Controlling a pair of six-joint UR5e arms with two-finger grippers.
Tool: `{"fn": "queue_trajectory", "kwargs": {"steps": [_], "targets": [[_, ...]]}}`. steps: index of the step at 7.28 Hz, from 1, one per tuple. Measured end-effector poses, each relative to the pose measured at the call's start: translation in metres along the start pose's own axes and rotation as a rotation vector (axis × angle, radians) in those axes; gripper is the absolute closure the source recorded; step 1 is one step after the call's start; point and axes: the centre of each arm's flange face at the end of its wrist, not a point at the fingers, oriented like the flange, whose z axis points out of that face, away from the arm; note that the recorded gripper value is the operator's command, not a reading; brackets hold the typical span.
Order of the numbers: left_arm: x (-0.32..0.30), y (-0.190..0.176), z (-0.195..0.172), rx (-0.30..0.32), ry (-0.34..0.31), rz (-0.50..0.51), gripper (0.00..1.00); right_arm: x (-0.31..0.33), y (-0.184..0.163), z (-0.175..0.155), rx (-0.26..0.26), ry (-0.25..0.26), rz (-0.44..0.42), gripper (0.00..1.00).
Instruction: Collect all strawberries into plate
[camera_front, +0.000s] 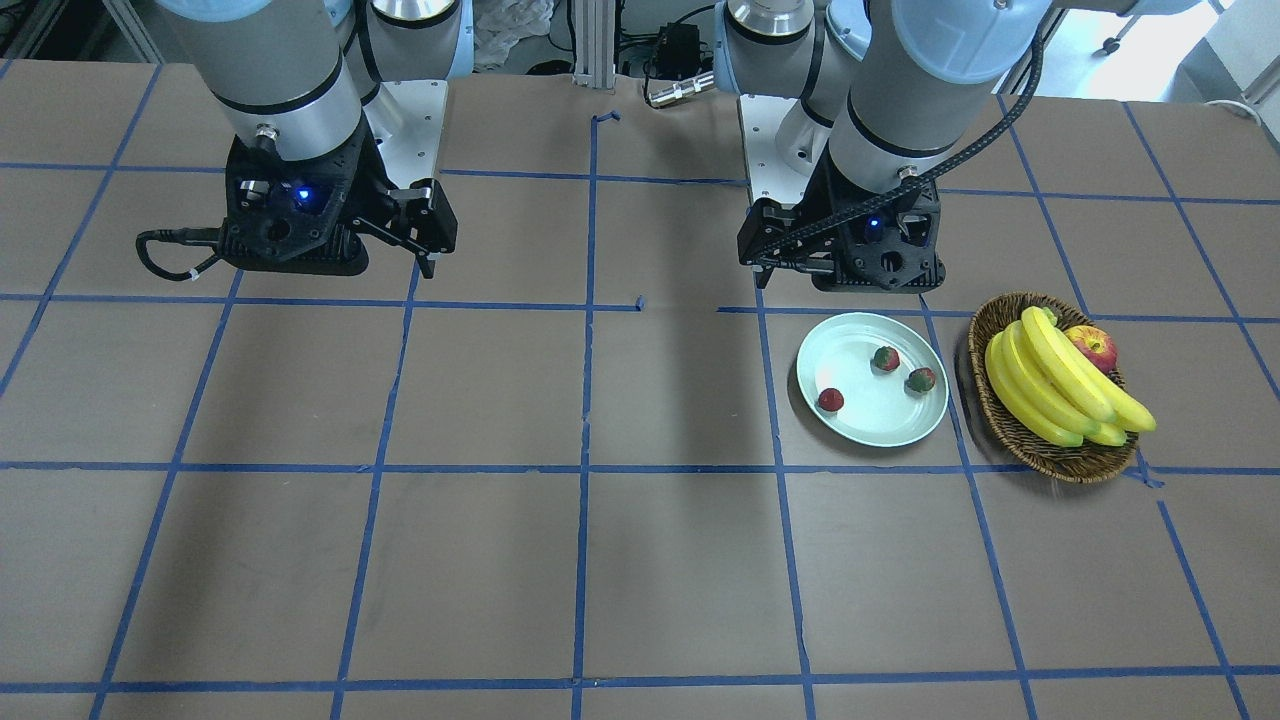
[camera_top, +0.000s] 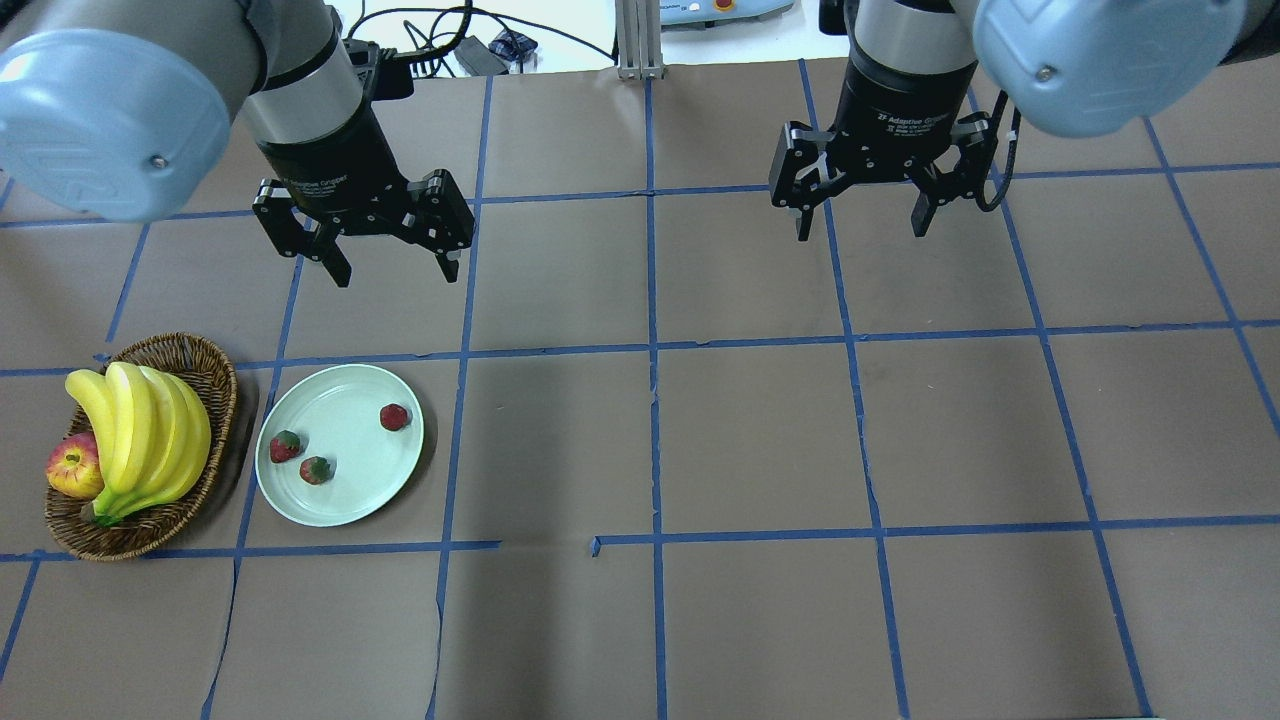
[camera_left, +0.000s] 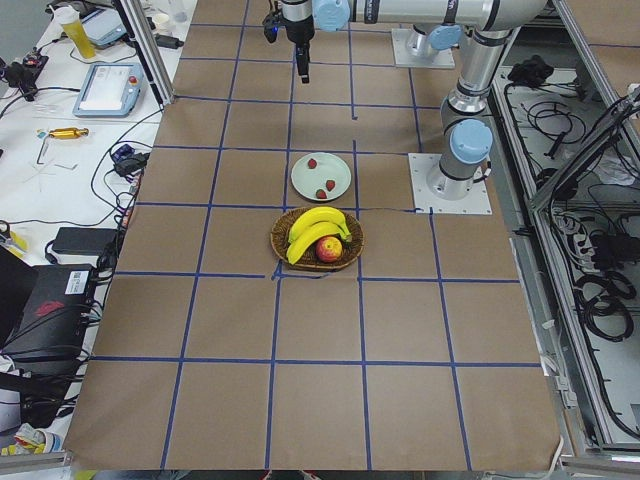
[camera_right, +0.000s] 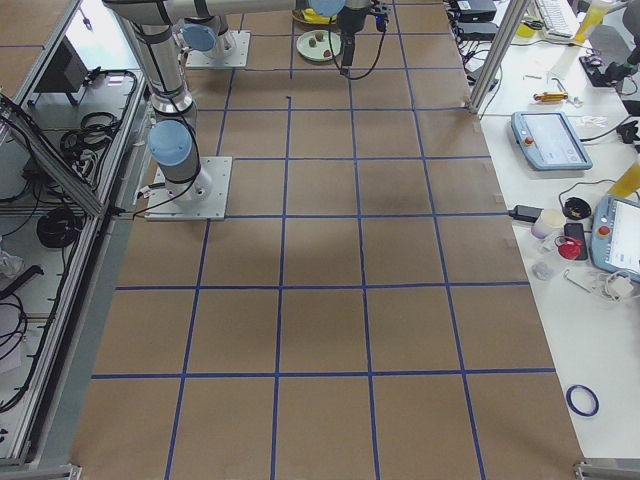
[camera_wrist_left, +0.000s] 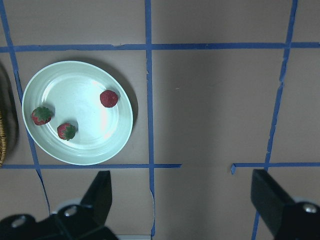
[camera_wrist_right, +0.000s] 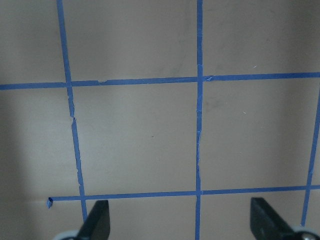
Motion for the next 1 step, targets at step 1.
{"fn": "queue_trajectory", "kwargs": {"steps": [1], "targets": [[-0.0001, 0.0008, -0.0005, 0.001, 0.000, -0.003, 0.00, -0.0005, 0.0006, 0.0013, -0.002, 0.001, 0.000, 0.00]]}}
